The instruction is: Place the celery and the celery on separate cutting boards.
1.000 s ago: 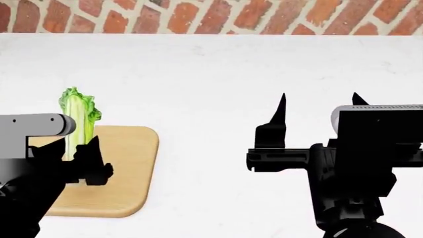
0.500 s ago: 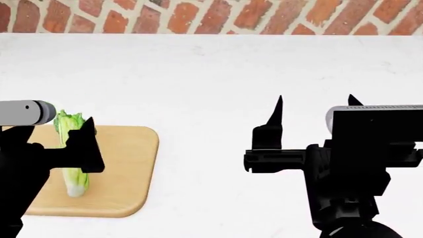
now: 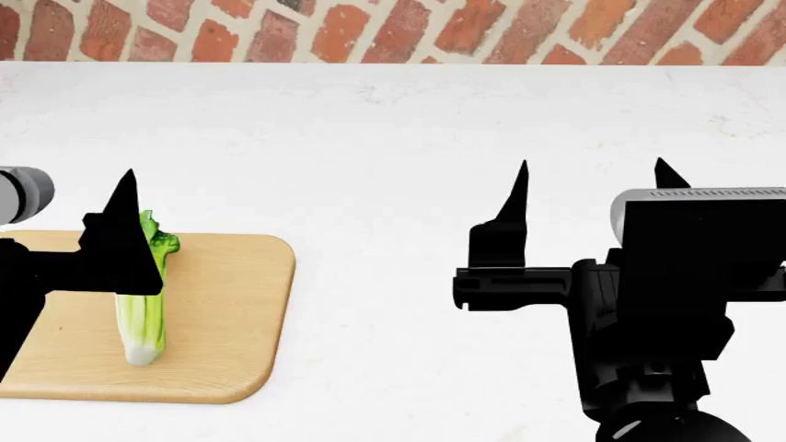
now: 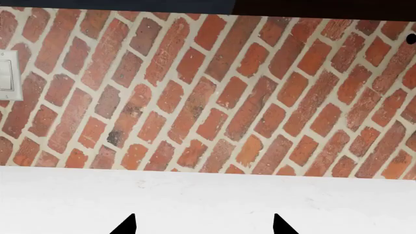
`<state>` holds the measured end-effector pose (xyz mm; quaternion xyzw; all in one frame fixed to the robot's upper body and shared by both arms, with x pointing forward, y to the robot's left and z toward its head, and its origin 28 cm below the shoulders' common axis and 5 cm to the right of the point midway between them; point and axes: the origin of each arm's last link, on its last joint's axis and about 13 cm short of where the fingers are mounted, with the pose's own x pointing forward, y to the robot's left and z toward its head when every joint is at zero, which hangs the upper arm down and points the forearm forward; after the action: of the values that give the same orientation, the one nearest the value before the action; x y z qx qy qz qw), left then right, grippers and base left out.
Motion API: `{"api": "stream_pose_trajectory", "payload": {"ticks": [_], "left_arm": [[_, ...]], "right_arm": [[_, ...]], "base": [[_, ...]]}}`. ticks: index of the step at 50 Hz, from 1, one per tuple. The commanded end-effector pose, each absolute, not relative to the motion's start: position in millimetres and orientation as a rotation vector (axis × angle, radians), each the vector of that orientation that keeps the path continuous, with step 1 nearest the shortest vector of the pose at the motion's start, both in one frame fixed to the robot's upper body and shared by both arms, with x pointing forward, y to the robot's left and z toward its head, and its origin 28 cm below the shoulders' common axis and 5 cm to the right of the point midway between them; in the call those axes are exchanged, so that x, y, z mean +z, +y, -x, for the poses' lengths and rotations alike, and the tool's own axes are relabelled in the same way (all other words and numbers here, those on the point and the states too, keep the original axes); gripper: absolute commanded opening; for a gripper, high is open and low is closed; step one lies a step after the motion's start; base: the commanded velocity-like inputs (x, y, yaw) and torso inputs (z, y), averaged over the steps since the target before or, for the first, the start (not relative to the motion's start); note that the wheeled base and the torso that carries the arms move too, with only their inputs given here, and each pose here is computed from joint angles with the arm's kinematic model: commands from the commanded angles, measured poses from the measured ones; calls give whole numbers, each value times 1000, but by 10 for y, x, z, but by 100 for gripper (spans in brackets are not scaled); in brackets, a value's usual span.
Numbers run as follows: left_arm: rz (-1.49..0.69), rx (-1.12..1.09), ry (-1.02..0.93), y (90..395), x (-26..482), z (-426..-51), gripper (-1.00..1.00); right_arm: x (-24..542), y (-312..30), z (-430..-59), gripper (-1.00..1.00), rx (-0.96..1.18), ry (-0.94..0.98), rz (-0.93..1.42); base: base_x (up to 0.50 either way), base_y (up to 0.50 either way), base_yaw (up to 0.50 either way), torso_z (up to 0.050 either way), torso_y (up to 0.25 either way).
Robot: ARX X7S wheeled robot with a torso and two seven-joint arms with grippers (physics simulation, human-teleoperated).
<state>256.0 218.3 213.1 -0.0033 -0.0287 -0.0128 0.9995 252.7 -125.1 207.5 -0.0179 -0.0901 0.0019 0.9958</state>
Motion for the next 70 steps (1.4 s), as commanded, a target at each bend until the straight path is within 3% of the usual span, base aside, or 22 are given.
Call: {"api": "stream_pose_trajectory", "payload": {"ticks": [1,23,24,30,44,53,70], "left_arm": [[-13,-26,-105,2193,2213,-2480,100],[-5,-39,-194,2227,2501,-2185,100],[18,-40,-182,2247,2506,-2207,100],[-21,-3,-170,2314,2692,-2356,100],[-59,5,-178,2329,3088,-2602,100],[-73,-5,-213,2248,3296,-2625,100],[-79,25,-299,2379,3777,-2413,100]], "right_arm": [[2118,-1240,-2508,100,0,-211,41],[2448,-1151,-2243,100,28,-332,79],[2501,-1169,-2244,100,43,-345,4],[2863,-1254,-2293,100,0,-292,109],[3410,-1357,-2471,100,65,-258,64],[3560,-1349,-2544,100,73,-284,45],[3698,-1328,-2506,100,91,-338,98]], "base": [[0,0,0,0,0],[0,0,0,0,0],[0,0,0,0,0],[0,0,0,0,0],[0,0,0,0,0],[0,0,0,0,0],[0,0,0,0,0]]}}
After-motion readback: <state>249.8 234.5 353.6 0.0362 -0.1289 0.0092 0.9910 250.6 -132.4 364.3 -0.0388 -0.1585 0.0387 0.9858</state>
